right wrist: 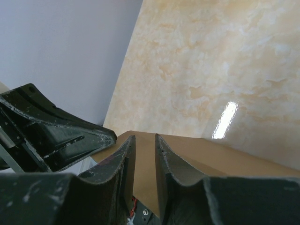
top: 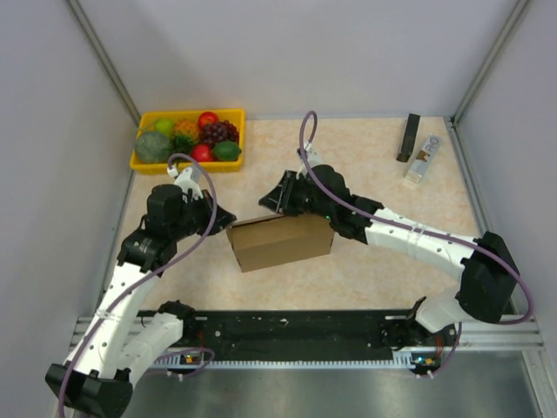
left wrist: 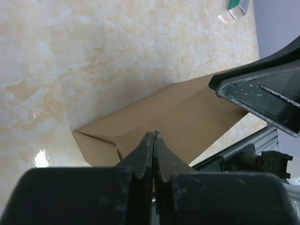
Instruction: Fold the paper box
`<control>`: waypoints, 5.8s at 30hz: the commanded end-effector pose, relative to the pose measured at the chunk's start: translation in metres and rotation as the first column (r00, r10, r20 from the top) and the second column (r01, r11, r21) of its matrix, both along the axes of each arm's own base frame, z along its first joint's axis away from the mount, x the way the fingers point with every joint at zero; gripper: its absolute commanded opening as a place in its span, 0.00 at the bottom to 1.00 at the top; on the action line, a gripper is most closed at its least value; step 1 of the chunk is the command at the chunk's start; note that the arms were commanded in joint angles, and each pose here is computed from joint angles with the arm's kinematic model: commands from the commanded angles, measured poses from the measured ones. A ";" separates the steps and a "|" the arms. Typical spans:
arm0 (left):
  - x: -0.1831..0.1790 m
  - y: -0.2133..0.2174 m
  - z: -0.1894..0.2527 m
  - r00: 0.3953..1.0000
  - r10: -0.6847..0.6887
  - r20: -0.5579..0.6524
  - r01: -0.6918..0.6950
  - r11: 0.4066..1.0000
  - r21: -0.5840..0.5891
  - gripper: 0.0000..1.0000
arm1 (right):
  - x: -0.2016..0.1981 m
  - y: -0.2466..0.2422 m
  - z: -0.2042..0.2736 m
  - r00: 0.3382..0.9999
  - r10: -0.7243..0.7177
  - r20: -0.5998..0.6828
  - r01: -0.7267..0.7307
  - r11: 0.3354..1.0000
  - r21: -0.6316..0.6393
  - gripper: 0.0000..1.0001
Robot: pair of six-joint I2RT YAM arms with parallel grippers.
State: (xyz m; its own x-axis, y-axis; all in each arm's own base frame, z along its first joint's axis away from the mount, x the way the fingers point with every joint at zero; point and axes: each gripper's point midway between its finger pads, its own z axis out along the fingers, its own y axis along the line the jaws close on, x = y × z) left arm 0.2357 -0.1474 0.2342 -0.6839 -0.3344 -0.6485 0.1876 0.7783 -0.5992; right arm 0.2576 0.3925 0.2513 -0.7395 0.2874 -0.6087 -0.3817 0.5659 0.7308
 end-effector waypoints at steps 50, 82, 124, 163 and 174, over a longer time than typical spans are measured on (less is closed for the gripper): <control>-0.048 0.025 -0.006 0.999 -0.004 -0.045 0.016 0.961 0.276 0.00 | -0.009 0.004 0.006 0.995 0.078 0.061 -0.075 0.996 -0.048 0.27; -0.011 -0.034 0.027 0.993 -0.110 0.050 0.110 0.994 0.007 0.42 | 0.024 -0.055 -0.002 0.994 0.089 0.070 -0.064 0.950 -0.304 0.65; -0.097 -0.106 -0.092 0.939 -0.278 -0.204 0.241 0.953 -0.186 0.70 | -0.096 -0.139 -0.127 0.973 0.086 -0.213 -0.135 0.963 -0.233 0.98; 0.022 -0.045 -0.108 0.974 -0.115 -0.197 0.172 0.938 0.301 0.76 | -0.123 -0.178 -0.122 0.955 -0.035 -0.295 -0.136 0.831 -0.539 0.53; 0.009 -0.055 -0.137 0.950 -0.162 -0.268 0.228 0.944 0.238 0.55 | -0.151 -0.135 -0.171 0.930 0.013 -0.368 -0.221 0.819 -0.529 0.00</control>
